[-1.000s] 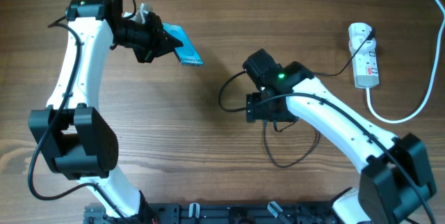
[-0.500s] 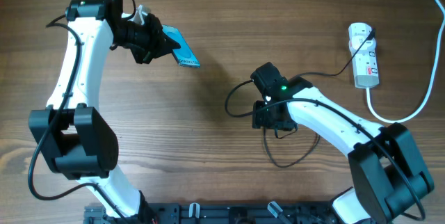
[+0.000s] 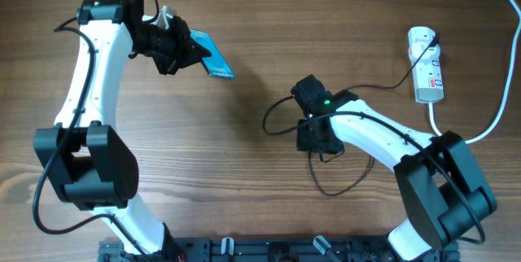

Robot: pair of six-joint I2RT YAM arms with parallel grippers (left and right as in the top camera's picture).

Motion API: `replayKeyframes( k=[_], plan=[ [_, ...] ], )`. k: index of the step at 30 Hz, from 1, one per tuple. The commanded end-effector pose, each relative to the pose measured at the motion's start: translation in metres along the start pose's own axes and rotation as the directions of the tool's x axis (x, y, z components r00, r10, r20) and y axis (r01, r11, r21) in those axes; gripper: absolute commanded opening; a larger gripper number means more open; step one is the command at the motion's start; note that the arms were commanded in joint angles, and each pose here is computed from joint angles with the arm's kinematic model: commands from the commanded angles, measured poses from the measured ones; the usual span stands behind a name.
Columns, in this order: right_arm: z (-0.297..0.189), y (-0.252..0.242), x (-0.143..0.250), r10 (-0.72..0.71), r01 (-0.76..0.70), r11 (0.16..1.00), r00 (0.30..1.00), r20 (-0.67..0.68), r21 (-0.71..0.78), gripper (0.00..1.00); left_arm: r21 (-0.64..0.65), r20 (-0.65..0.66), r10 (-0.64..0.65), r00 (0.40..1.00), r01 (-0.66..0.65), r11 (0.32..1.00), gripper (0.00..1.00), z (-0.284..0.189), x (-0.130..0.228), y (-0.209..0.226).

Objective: Plug charger to phone and switch on socket
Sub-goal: 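Move the right gripper down over the black USB-C cable end, then grasp the USB-C cable end with the right gripper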

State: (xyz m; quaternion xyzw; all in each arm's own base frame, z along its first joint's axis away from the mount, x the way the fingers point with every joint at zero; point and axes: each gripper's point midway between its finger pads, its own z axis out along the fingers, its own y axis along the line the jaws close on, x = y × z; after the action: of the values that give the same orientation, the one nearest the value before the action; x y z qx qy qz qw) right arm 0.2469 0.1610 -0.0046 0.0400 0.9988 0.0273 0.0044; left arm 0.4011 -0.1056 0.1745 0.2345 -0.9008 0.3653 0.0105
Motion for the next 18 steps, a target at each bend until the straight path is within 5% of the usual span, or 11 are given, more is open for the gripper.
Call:
replayKeyframes(
  k=[1,11,18],
  plan=[
    [0.006,0.0004,0.0057,0.001,-0.002,0.999,1.0,0.005,0.042,0.45,0.023,0.015,0.042,0.999,-0.042,0.999,0.04,-0.0092,0.0043,-0.0081],
    [0.0057,-0.0011,0.0046,0.004,-0.008,0.996,0.999,0.045,0.09,0.43,0.021,0.012,0.038,0.999,-0.039,0.999,0.04,-0.0092,0.0051,-0.0076],
    [0.0055,-0.0036,0.0014,0.008,-0.013,0.996,0.999,0.052,0.093,0.31,0.02,0.009,0.036,0.999,-0.036,0.999,0.04,-0.0092,0.0058,-0.0072]
  ],
)
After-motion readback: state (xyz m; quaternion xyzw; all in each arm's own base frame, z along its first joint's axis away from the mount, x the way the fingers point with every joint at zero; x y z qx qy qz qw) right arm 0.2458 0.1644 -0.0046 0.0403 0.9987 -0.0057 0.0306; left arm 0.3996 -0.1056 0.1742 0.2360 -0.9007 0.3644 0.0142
